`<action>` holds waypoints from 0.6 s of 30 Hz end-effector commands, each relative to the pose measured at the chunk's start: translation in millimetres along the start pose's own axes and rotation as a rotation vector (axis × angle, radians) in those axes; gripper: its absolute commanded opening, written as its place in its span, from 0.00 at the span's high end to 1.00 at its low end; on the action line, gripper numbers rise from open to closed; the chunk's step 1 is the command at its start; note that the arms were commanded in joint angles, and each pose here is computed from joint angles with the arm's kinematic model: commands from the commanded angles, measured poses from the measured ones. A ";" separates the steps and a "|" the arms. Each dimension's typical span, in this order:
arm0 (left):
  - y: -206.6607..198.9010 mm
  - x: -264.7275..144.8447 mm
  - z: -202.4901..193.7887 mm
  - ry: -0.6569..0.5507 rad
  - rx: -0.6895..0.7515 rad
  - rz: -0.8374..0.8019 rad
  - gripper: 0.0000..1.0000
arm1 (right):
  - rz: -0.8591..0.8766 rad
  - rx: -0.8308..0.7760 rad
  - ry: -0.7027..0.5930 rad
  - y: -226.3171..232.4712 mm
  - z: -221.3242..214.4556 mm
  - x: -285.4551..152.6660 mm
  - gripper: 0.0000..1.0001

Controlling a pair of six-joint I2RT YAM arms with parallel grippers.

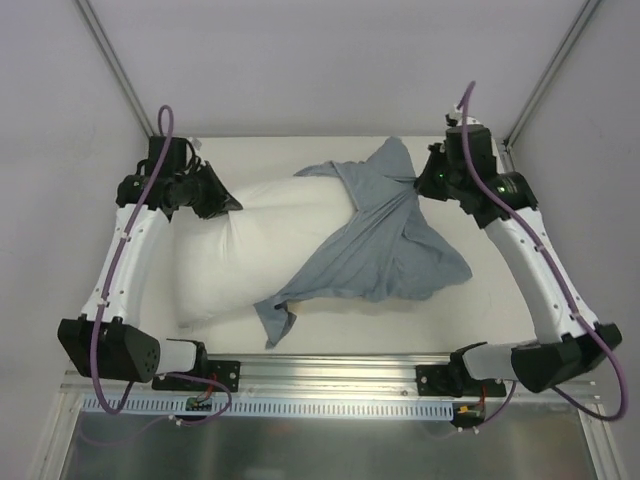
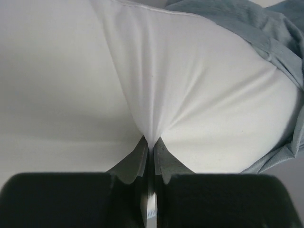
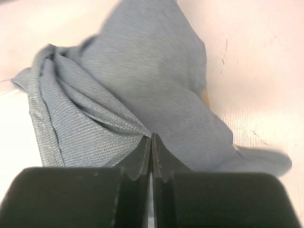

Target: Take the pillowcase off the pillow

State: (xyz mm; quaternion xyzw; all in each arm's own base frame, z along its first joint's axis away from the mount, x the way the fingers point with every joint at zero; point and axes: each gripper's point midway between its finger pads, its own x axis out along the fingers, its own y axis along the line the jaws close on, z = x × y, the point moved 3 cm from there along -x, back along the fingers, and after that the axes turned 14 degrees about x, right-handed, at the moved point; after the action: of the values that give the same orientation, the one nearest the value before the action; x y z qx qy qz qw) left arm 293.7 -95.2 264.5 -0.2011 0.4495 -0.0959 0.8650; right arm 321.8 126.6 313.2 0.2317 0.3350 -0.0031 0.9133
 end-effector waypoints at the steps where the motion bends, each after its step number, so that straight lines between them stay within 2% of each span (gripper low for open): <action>1: 15.9 -53.4 25.2 -0.170 0.025 0.014 1.00 | -0.077 0.091 -0.283 -36.2 57.1 -51.3 0.99; 5: 18.7 -76.2 38.6 -0.247 -0.002 0.021 1.00 | -0.104 0.130 -0.335 -54.1 68.2 -64.0 0.99; 10: 29.6 -74.0 46.8 -0.256 -0.058 0.063 1.00 | -0.160 0.143 -0.292 -67.2 66.3 -35.0 0.99; 11: 33.7 -70.6 49.6 -0.251 -0.074 0.079 1.00 | -0.144 0.144 -0.254 -68.3 65.1 -25.5 0.99; 12: 34.5 -67.4 51.4 -0.246 -0.096 0.084 1.00 | -0.152 0.119 -0.171 -69.5 61.1 -7.8 0.99; 13: 35.1 -64.2 53.4 -0.238 -0.109 0.081 1.00 | -0.088 0.104 -0.060 -59.5 51.7 -0.3 0.96; 14: 34.4 -52.5 53.7 -0.193 -0.120 0.054 1.00 | -0.092 0.083 0.004 -56.6 45.1 4.3 0.82; 15: 30.5 -45.8 53.2 -0.168 -0.105 0.033 1.00 | -0.095 0.053 0.043 -53.8 38.7 6.5 0.43; 16: 26.8 -40.1 51.8 -0.143 -0.086 0.014 0.98 | -0.089 0.024 0.042 -47.8 29.5 5.1 0.28; 18: 22.7 -32.2 47.2 -0.114 -0.045 0.007 0.79 | -0.043 0.017 -0.011 -41.1 25.8 -1.1 0.06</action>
State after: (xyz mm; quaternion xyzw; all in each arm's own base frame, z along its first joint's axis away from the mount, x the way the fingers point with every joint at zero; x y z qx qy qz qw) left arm 309.5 -42.0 303.5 -0.2457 0.3965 -0.0499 0.8831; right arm 350.3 65.0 291.0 0.2516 0.3637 -0.0730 0.8939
